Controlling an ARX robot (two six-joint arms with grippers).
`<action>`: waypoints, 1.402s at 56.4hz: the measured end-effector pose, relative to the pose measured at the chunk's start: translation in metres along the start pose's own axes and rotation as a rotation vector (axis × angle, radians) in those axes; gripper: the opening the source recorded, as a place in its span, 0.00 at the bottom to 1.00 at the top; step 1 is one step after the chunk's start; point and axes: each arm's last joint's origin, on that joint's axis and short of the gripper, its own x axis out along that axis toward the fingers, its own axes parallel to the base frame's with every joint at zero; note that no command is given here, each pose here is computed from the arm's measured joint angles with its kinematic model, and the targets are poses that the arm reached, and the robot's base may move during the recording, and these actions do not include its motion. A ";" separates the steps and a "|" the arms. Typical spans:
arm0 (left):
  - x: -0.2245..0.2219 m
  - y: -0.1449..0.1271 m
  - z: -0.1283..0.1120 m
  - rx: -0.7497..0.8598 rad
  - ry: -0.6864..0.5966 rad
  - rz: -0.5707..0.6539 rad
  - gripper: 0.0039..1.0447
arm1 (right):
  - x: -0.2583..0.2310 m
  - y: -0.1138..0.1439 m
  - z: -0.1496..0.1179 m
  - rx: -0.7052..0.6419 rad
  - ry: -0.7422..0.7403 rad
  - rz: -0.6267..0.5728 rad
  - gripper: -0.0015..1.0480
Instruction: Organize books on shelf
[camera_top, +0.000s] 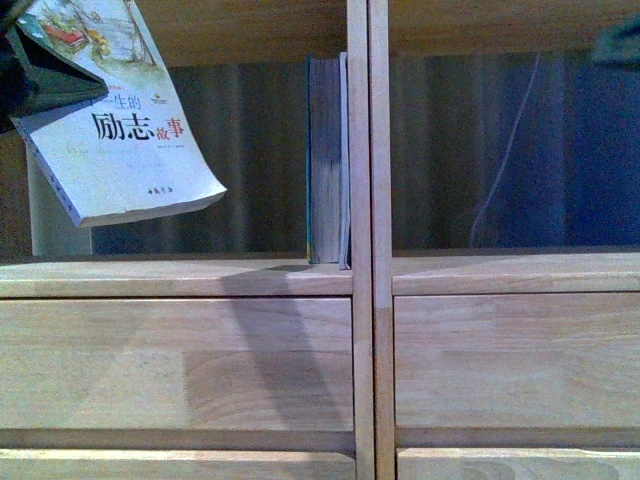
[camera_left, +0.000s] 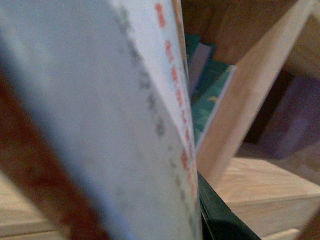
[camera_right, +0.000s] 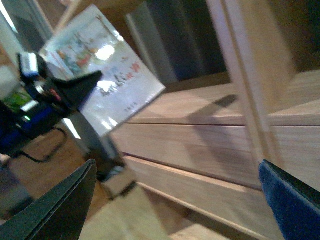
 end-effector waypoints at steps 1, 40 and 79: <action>0.003 0.002 0.000 0.022 -0.001 0.011 0.06 | -0.004 -0.001 0.001 -0.040 0.000 -0.028 0.93; 0.126 0.026 -0.026 0.612 0.095 0.211 0.06 | -0.027 0.000 0.005 -0.538 -0.031 -0.188 0.93; 0.187 0.004 -0.040 0.677 0.060 0.238 0.06 | -0.027 0.000 0.005 -0.539 -0.031 -0.188 0.93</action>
